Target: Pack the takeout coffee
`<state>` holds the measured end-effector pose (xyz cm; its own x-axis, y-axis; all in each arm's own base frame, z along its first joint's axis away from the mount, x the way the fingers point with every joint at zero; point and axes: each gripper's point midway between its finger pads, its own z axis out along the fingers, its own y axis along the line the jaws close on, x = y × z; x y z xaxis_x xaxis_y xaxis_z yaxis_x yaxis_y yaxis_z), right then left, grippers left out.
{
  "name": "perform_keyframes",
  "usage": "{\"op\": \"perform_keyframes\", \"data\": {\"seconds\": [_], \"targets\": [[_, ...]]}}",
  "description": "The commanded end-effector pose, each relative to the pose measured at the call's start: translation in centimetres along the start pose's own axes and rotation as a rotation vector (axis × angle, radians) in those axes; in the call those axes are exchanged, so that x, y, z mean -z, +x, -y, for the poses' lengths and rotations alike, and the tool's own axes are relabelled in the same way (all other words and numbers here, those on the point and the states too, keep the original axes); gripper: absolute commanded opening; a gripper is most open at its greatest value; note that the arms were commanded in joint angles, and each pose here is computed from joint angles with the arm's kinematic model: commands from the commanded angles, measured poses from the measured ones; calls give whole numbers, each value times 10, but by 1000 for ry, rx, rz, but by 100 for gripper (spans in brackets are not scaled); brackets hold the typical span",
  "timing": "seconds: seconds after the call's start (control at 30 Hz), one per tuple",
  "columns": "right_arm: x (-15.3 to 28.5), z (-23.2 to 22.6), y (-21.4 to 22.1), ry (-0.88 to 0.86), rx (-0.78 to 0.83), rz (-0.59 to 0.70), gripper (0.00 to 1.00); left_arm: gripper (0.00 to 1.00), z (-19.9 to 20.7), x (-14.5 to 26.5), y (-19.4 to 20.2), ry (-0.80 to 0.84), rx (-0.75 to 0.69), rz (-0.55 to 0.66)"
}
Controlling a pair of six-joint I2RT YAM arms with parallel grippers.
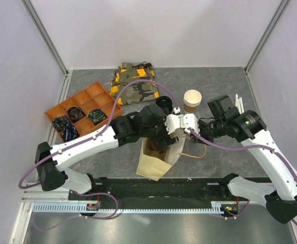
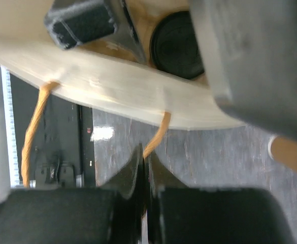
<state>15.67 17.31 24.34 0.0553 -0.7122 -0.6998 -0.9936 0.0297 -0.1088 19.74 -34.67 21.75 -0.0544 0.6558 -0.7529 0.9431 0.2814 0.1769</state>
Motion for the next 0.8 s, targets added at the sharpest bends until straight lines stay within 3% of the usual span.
{"op": "perform_keyframes", "data": {"seconds": [0.0,0.43,0.77], "targets": [[1,-5,-6,-25,19,33,0,100,-1,26,-36,-7,-13,172],[2,-4,-15,-39,12,55,0,100,27,55,-63,122,15,412],[-1,-7,-16,-46,23,60,0,100,26,82,-81,152,29,556]]}}
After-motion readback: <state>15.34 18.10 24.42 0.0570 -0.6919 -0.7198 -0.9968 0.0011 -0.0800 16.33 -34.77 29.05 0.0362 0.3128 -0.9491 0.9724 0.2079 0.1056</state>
